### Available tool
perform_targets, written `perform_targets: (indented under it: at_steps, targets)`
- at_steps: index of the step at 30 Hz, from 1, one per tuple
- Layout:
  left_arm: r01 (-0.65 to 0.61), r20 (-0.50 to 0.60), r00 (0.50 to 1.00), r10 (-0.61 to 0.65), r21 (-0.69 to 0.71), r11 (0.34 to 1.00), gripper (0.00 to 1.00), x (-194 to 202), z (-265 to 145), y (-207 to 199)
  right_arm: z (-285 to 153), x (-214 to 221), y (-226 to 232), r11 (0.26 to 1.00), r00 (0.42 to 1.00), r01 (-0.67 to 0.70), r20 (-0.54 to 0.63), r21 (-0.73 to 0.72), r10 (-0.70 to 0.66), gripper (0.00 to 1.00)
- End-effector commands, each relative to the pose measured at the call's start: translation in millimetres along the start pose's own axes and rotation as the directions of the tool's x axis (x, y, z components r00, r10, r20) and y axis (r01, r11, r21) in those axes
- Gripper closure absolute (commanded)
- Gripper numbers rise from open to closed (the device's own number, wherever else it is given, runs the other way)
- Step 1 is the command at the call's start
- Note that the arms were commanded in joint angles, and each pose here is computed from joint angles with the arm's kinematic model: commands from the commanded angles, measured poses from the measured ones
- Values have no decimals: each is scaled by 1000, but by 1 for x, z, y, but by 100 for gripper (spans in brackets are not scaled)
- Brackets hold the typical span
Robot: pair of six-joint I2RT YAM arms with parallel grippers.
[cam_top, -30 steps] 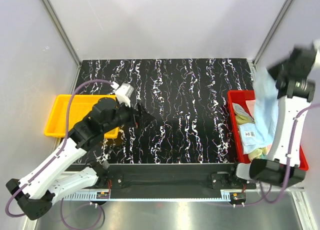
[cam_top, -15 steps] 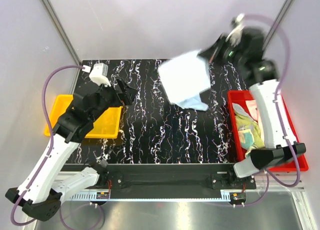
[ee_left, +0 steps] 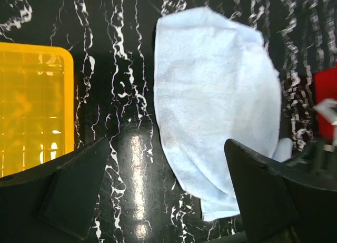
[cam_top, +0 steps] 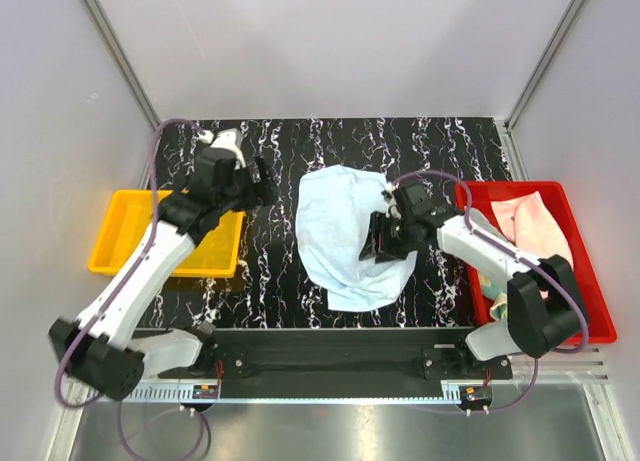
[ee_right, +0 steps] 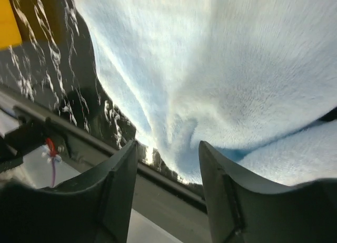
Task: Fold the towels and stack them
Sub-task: Move the towel to the center of the board, then flatten out the crumpled towel
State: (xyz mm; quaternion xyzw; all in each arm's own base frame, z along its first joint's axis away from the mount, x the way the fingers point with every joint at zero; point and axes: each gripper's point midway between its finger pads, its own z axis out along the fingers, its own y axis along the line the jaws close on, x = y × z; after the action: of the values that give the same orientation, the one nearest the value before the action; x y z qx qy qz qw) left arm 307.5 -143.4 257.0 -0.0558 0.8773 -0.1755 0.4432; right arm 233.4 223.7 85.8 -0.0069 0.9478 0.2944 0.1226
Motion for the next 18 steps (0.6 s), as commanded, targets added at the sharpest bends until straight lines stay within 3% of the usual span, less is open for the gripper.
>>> perform_targets:
  at_steps: [1,7,8,9,14,18]
  targets:
    - [11,27,1000,-11,20,1000,4,-24,37,-15,-45,-71,21,983,951,158,255,96,-178,43]
    - [51,-94,994,-58,-74,996,16,-29,139,6,-44,-185,5,966,894,116,400,229,-202,45]
    - [68,-103,992,-70,-26,997,17,-38,150,-3,-24,-195,-11,964,912,91,367,250,-181,45]
    - [75,-115,990,-76,-16,997,19,-40,162,-5,-32,-221,-14,967,900,68,403,248,-166,46]
    - [54,-264,963,-59,-25,998,27,-14,232,-1,1,-267,-62,953,930,-11,353,301,-101,50]
    - [50,-337,939,-65,-53,997,32,19,260,13,30,-261,-85,957,961,-18,268,288,-63,54]
